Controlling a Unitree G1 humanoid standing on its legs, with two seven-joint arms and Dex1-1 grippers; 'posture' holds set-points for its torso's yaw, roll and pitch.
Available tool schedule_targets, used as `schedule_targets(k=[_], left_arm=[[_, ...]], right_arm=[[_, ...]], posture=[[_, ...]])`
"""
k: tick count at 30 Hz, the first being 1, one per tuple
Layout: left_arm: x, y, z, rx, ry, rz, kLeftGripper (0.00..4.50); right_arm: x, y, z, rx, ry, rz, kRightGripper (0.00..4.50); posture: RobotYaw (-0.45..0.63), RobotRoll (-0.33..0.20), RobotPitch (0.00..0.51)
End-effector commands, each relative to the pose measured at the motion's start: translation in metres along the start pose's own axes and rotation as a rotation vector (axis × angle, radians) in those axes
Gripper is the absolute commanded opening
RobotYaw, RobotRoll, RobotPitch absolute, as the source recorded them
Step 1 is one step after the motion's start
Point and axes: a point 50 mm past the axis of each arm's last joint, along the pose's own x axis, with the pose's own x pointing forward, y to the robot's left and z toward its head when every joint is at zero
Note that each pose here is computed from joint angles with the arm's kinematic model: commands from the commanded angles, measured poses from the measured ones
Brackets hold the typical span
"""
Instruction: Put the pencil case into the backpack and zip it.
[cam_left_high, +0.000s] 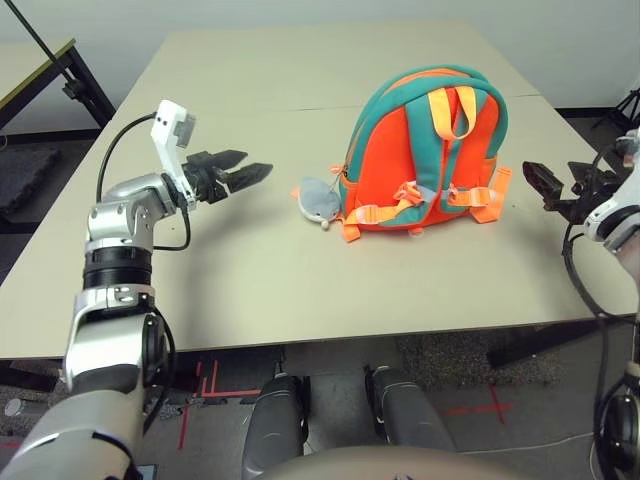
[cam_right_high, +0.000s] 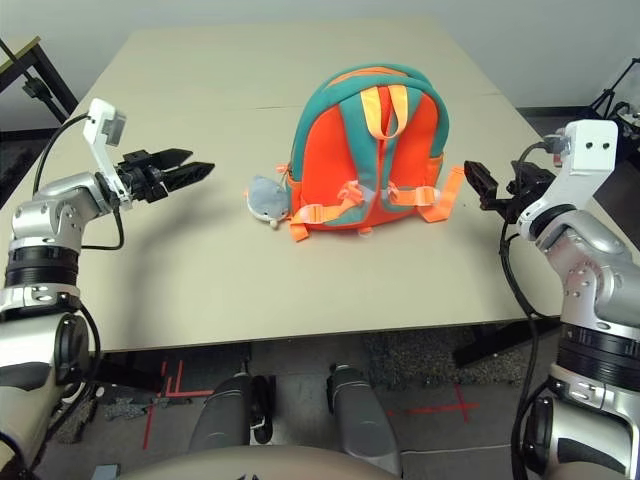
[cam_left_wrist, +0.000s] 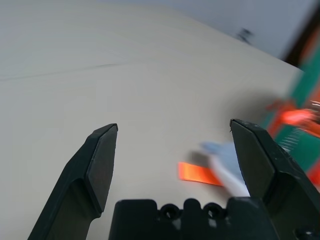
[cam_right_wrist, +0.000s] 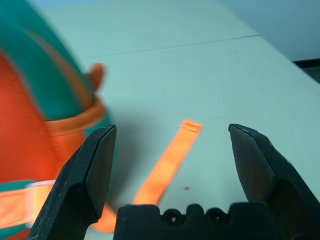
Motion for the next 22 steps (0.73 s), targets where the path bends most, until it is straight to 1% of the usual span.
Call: schedule_targets(k=[1,6,13,17,22], left_arm=[[-0.016,0.011,-0.011,-0.011,-0.042,0.114,4.50],[-0.032,0.026,-0.020,-0.002,-0.069,0.236,4.50],[-0.046,0.038,-0.019,0.029,-0.118,0.355,4.50],[-0.053,0.041,-0.020,0.041,-0.117,0.379,4.50],[-0.060,0.041,-0.022,0.043,-0.114,0.391,4.50]], right_arm=[[-0.001,-0.009,-0.014,-0.014,-0.020,-0.051,4.45],[0.004,-0.009,-0.025,-0.029,-0.046,-0.069,4.45],[0.008,-0.008,-0.038,-0.041,-0.048,-0.063,4.45],[0.010,-0.008,-0.040,-0.041,-0.052,-0.058,4.45],[0.015,-0.008,-0.037,-0.040,-0.073,-0.052,4.45]], posture=[[-0.16,0.000,0.133],[-0.13,0.000,0.141],[-0.11,0.000,0.152],[-0.08,0.000,0.161],[-0.07,0.000,0.161]])
